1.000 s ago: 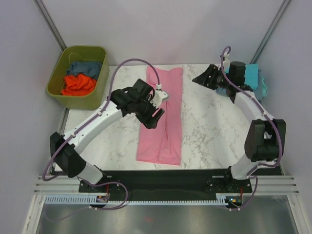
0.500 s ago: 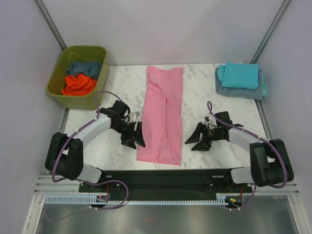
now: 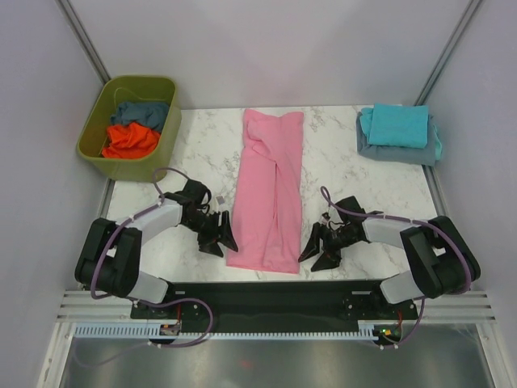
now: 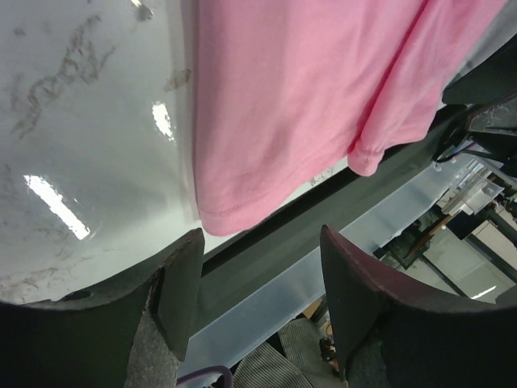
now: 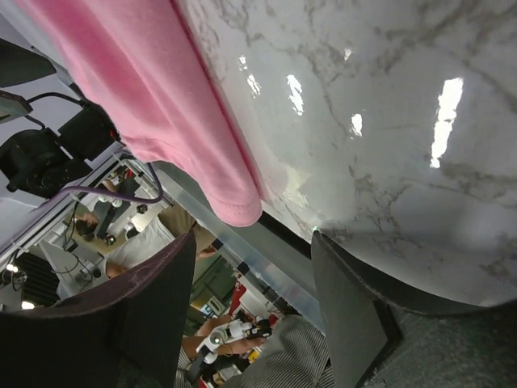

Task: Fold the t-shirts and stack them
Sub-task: Fold the tshirt

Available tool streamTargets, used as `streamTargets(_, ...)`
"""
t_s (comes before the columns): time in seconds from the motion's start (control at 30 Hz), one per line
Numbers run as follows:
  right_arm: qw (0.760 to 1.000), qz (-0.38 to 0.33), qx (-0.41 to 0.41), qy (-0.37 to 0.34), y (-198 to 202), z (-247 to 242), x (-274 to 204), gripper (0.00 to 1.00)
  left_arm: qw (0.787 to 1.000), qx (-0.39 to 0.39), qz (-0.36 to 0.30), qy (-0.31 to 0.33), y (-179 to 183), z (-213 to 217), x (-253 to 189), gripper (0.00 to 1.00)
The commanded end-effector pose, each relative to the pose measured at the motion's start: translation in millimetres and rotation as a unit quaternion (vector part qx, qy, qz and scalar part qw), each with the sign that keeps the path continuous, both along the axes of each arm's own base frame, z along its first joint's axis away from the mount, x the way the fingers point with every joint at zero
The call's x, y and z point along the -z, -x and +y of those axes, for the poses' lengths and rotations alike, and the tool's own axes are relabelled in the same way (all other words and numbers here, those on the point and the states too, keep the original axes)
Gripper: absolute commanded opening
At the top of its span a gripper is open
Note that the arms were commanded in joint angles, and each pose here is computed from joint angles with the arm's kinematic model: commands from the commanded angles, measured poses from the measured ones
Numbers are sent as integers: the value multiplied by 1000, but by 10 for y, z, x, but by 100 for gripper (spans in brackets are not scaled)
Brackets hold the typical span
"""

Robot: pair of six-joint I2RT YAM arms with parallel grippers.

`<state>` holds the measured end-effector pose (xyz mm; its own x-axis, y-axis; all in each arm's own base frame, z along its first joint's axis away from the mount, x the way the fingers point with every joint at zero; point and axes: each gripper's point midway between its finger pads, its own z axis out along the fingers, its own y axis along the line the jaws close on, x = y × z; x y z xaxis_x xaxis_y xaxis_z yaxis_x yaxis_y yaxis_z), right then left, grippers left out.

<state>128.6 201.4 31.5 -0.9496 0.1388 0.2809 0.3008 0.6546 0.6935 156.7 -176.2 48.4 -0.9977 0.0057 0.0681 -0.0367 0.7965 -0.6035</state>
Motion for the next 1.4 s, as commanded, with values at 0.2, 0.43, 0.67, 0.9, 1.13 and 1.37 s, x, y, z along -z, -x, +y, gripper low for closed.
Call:
streamTargets(0.2,1000,13,9,24,-76,62,197,64,1000,-26,-1,-16,-208,-10,154,67)
streamTargets(0.43,1000,18,-6,22,-9,150,216,61,999,-31,14,-10,-209,-41,220,65)
streamTargets(0.67,999,19,-19,31,22,181,271,57,999,-31,27,0,-127,-54,234,58)
streamTargets(0.9,999,14,-24,27,13,248,301,51,999,-27,37,3,-27,-44,254,48)
streamTargets(1.13,999,5,-31,16,19,305,279,31,999,-23,44,10,18,-97,294,33)
streamTargets(1.37,999,-14,-29,11,-12,311,214,3,999,-12,41,18,2,-188,280,14)
